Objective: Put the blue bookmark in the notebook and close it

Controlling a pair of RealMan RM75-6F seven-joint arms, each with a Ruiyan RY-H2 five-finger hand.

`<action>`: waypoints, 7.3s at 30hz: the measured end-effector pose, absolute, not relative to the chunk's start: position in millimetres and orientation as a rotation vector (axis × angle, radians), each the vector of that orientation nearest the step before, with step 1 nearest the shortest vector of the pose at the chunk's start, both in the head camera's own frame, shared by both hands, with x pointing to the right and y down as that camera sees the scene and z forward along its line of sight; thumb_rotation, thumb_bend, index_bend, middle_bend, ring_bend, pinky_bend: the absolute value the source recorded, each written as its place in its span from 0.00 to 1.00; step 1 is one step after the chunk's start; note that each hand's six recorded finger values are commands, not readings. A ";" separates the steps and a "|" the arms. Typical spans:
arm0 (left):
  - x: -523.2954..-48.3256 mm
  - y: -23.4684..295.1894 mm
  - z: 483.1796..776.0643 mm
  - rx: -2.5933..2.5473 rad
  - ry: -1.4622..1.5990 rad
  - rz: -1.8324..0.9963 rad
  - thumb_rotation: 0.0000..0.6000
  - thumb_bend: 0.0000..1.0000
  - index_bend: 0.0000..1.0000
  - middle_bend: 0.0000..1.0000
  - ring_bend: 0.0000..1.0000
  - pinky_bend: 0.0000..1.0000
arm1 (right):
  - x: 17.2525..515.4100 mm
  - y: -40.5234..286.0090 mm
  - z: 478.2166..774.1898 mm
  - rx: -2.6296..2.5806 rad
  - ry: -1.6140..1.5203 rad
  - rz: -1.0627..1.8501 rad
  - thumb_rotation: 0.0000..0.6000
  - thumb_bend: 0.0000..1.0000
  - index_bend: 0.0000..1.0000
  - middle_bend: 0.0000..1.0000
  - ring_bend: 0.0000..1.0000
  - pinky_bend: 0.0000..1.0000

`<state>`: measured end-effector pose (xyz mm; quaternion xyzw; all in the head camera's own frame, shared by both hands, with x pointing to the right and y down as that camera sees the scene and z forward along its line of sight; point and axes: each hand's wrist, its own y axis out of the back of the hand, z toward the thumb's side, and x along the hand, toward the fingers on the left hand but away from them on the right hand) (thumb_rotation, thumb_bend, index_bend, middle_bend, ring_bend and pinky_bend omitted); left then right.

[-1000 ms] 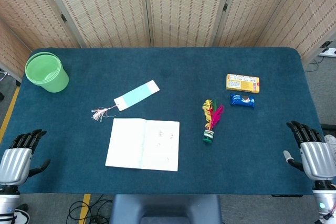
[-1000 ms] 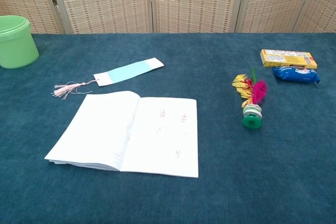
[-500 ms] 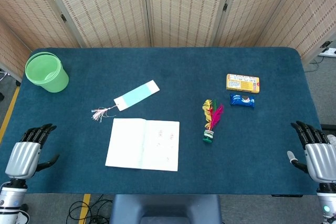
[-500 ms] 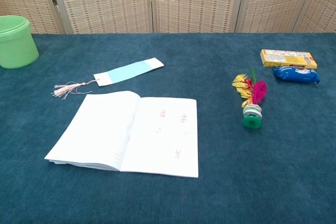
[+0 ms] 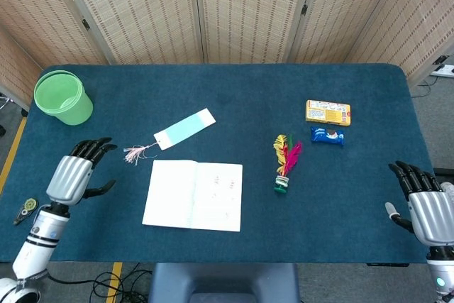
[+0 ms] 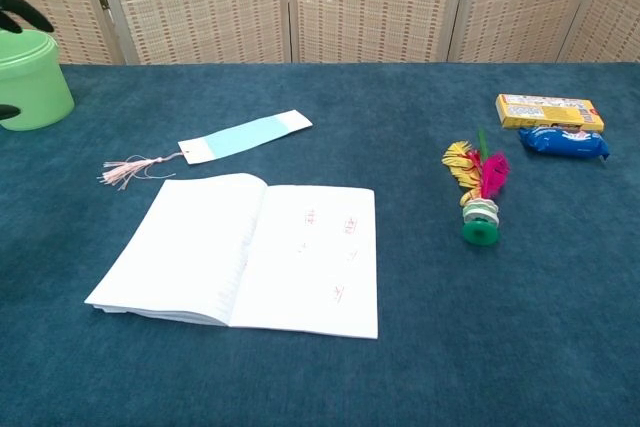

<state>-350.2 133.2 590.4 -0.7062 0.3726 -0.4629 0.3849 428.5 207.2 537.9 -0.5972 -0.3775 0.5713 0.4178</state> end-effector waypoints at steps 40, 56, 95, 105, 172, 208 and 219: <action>-244.0 37.7 738.8 -1.830 0.709 -1.591 1.00 0.47 0.22 0.23 0.20 0.20 | 431.6 210.1 539.2 -1.494 -0.913 1.493 1.00 0.22 0.14 0.13 0.16 0.22; -223.9 31.9 765.3 -1.911 0.673 -1.672 0.71 0.72 0.20 0.23 0.14 0.19 | 425.5 204.8 545.2 -1.501 -0.884 1.509 1.00 0.22 0.14 0.13 0.17 0.22; -206.7 20.2 803.7 -1.866 0.617 -1.796 0.50 0.72 0.20 0.22 0.11 0.17 | 432.9 207.1 542.4 -1.473 -0.896 1.555 1.00 0.22 0.14 0.13 0.17 0.22; -188.8 28.0 803.8 -1.892 0.543 -1.741 0.49 0.72 0.22 0.22 0.11 0.17 | 435.3 208.1 542.4 -1.470 -0.901 1.564 1.00 0.22 0.14 0.13 0.17 0.22; -161.7 57.5 775.9 -1.789 0.331 -1.403 1.00 0.23 0.15 0.19 0.10 0.16 | 441.5 217.3 539.4 -1.478 -0.931 1.558 1.00 0.21 0.14 0.13 0.17 0.22; -168.0 107.9 739.1 -1.992 0.079 -1.429 0.45 0.23 0.24 0.23 0.11 0.16 | 443.9 222.1 538.5 -1.481 -0.941 1.553 1.00 0.21 0.14 0.13 0.17 0.22; -159.1 129.4 732.0 -2.024 -0.003 -1.365 0.45 0.23 0.24 0.24 0.11 0.16 | 443.9 221.9 539.0 -1.480 -0.940 1.555 1.00 0.21 0.14 0.13 0.17 0.22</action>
